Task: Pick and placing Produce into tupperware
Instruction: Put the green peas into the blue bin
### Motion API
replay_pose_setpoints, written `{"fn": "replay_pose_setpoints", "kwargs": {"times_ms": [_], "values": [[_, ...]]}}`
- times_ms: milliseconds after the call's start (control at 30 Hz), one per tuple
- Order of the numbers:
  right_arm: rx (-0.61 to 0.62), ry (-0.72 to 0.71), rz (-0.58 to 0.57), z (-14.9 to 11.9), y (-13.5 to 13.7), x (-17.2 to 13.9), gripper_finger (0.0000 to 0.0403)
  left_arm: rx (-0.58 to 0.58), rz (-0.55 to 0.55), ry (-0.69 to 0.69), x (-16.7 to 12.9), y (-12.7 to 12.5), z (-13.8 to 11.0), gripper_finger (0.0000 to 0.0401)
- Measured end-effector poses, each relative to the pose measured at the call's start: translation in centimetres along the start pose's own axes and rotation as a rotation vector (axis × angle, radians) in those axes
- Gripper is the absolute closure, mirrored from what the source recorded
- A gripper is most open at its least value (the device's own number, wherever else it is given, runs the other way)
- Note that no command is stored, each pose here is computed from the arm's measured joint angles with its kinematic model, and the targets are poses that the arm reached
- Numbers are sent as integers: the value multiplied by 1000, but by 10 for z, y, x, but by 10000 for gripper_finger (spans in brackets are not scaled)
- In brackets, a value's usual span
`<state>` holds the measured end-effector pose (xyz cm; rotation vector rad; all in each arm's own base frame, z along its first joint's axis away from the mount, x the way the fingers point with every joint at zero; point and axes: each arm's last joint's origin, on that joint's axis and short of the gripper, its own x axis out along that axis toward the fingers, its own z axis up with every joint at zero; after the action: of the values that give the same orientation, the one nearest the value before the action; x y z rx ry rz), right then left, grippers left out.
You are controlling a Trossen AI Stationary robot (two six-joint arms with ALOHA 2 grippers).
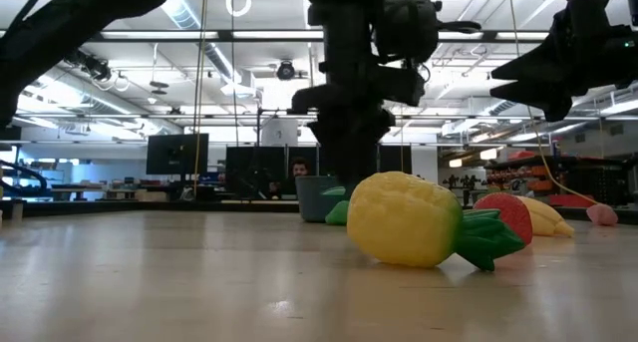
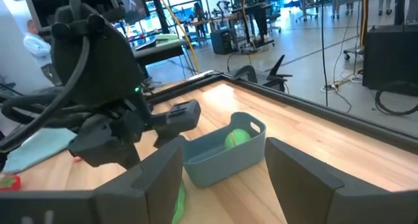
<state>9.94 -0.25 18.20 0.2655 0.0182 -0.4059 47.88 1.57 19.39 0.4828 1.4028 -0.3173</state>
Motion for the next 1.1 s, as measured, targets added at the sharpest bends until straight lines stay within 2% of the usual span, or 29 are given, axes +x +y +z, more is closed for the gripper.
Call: {"fn": "replay_pose_setpoints", "kwargs": {"times_ms": [333,600,833,933,1100], "values": [[1,0,3,0,0,0,178,-48,0,-49,2,8,1,157],[1,0,3,0,0,0,178,-93,-62,-11,38,10,1,168],[-8,15,-2,-1,0,1,178,-87,-64,-8,46,10,2,173],[-11,19,-3,-2,0,1,178,-86,-64,-8,46,10,2,192],[-11,20,-3,-2,0,1,178,-83,-65,-5,45,9,1,256]]}}
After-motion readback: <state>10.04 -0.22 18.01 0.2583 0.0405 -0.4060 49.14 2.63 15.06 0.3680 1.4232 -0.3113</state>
